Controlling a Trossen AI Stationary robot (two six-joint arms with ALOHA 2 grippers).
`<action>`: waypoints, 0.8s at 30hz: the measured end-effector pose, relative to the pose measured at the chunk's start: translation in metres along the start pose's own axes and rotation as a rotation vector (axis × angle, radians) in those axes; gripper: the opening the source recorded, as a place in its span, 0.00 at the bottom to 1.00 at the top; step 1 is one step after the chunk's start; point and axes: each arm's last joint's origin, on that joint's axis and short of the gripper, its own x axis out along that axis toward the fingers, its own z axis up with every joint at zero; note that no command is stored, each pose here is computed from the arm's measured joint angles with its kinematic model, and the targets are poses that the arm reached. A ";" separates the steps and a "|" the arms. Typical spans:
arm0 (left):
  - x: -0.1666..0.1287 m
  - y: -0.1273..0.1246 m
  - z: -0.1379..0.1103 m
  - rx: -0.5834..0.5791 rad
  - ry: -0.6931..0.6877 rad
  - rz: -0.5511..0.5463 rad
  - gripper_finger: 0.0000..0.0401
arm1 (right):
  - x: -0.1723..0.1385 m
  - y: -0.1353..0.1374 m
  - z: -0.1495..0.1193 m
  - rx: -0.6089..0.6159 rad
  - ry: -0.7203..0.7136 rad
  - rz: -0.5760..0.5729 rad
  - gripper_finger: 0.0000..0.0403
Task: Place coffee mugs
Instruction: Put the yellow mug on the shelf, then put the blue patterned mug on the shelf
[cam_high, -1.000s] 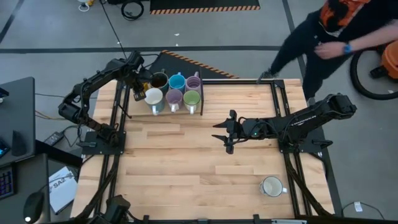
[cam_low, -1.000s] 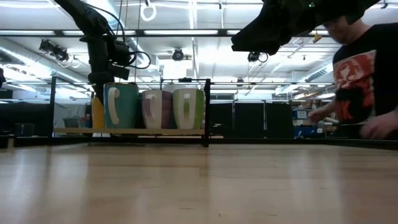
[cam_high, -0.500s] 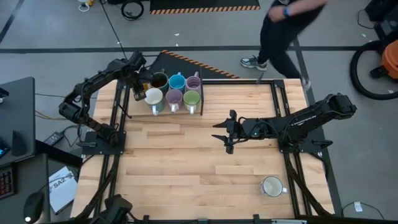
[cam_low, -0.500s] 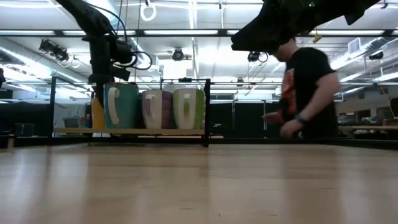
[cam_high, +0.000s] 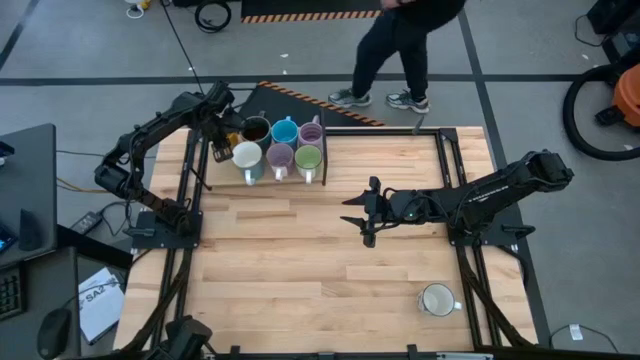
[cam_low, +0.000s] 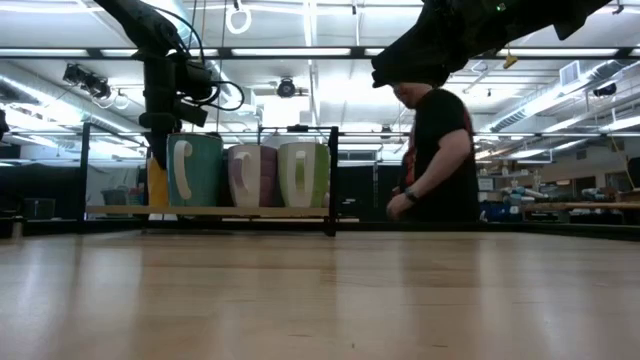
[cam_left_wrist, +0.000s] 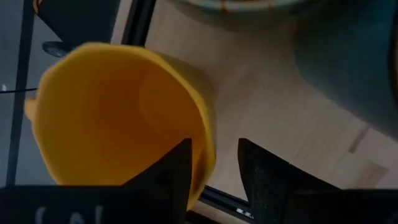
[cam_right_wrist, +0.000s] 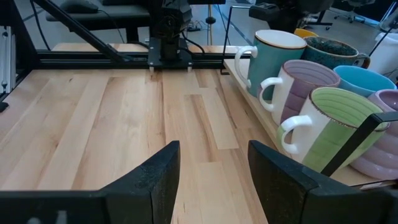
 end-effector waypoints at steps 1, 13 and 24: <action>0.000 0.000 -0.001 0.001 0.005 -0.005 0.34 | 0.000 0.000 0.000 0.000 0.000 0.000 0.48; -0.001 -0.004 -0.005 0.015 0.049 -0.041 0.34 | 0.000 0.000 0.001 -0.003 -0.007 0.000 0.48; -0.018 -0.006 -0.011 0.012 -0.002 0.006 0.34 | 0.000 0.000 0.001 -0.005 -0.009 0.000 0.48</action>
